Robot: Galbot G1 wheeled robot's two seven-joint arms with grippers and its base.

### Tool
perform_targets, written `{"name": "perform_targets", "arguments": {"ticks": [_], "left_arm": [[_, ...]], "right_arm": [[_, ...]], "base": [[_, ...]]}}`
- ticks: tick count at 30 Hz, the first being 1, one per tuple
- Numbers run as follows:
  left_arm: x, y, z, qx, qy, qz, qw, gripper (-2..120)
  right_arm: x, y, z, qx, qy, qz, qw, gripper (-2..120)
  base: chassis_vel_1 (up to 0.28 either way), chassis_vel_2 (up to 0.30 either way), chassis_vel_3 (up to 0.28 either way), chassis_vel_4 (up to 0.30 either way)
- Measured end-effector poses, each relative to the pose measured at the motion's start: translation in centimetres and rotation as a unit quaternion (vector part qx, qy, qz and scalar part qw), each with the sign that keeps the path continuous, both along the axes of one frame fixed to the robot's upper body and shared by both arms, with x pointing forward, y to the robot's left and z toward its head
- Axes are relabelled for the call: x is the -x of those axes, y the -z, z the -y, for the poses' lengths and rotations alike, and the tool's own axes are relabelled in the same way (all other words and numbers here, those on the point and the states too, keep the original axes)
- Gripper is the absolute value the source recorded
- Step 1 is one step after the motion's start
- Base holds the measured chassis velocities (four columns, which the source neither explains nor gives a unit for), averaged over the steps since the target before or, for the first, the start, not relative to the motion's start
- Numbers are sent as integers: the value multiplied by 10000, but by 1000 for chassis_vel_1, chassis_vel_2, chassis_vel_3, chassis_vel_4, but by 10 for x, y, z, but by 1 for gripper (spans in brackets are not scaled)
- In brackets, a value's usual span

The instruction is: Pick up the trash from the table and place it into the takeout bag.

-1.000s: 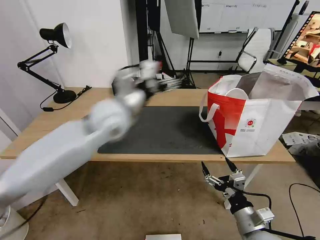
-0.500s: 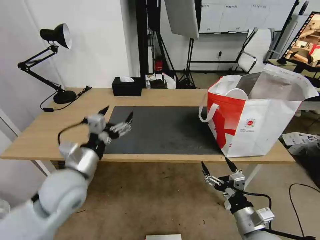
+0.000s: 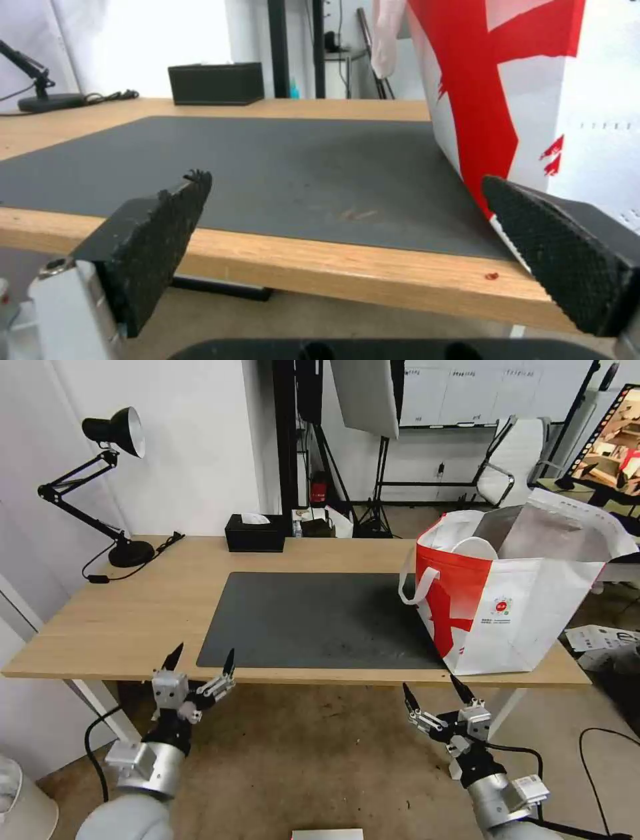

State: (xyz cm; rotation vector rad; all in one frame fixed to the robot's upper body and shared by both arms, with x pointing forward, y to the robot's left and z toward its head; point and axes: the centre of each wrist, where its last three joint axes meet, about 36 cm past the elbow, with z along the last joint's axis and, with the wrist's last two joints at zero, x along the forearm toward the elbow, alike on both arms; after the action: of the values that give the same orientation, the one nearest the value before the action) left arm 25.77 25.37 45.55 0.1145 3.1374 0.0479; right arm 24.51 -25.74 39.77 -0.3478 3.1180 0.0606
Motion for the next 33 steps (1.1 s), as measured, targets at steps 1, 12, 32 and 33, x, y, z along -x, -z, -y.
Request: {"name": "perform_targets", "arguments": {"ticks": [1,12,32,33], "left_arm": [[0,0,0,0,0,0,10000,100],[17,9,3,-81,-311,-338,9989,100],[20,9,4,-173,-318,-456,9983,100],[20,9,4,-172,-318,-454,9983,100]], "right_arm": [[0,0,0,0,0,0,10000,100],[0,0,0,0,0,0,10000,100],[0,0,0,0,0,0,10000,100],[0,0,0,0,0,0,10000,100]], "base": [[0,0,0,0],[0,0,0,0],[0,0,0,0],[0,0,0,0]]}}
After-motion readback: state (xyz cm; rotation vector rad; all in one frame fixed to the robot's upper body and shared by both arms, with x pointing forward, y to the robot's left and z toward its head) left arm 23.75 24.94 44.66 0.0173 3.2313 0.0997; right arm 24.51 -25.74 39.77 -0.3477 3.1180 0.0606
